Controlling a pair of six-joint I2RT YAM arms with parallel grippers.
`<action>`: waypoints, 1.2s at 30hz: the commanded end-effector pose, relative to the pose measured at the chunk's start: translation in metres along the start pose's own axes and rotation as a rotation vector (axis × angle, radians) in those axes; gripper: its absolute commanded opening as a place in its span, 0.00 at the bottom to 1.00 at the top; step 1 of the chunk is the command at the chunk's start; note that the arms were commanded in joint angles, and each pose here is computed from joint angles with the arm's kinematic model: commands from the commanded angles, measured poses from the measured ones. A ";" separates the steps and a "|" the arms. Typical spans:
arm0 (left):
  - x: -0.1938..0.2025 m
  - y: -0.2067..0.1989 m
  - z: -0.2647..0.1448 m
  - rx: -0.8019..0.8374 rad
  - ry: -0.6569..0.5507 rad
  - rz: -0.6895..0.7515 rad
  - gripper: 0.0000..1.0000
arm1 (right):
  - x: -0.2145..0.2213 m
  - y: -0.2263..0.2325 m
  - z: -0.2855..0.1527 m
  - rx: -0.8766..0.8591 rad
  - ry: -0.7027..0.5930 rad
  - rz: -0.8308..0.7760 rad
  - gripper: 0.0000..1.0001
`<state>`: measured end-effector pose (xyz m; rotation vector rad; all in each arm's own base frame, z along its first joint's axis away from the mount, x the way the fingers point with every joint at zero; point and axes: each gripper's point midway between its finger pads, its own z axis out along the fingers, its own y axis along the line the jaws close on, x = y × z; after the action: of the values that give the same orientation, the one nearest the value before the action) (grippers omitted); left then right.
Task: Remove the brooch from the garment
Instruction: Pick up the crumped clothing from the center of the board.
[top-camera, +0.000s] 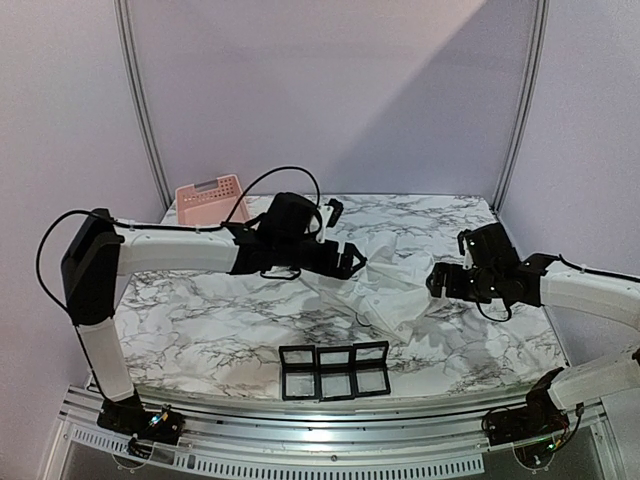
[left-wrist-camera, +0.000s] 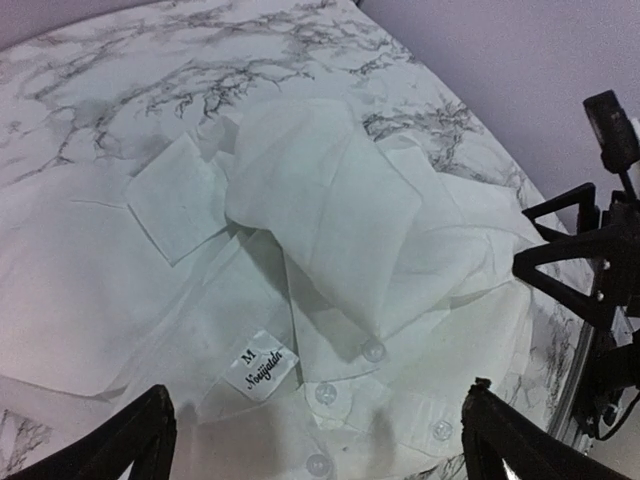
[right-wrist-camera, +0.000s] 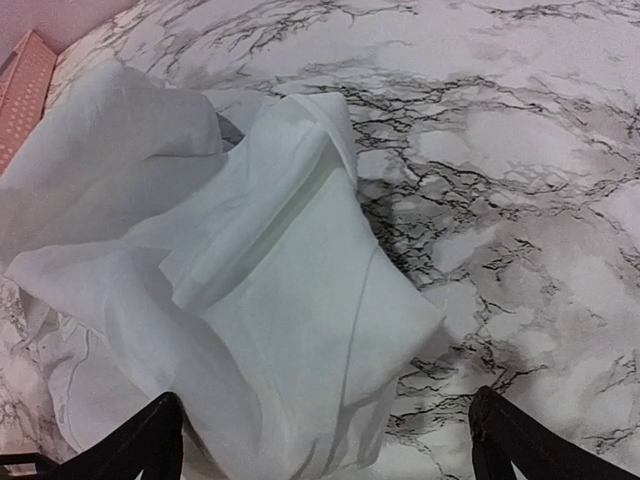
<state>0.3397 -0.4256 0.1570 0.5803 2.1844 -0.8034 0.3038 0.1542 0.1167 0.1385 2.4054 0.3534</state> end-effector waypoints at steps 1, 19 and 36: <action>0.015 -0.003 0.018 0.010 0.068 0.033 0.99 | -0.021 0.026 -0.002 -0.161 -0.073 0.058 0.95; 0.026 0.001 0.058 -0.001 0.166 0.092 1.00 | -0.024 -0.021 0.014 -0.081 -0.137 0.256 0.00; 0.004 -0.002 0.081 0.004 0.136 0.094 0.98 | -0.002 -0.061 0.000 -0.102 -0.172 0.407 0.38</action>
<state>0.3776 -0.4839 0.1169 0.7365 2.2400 -0.7459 0.3020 0.0898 0.0704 0.6581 2.2601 0.5509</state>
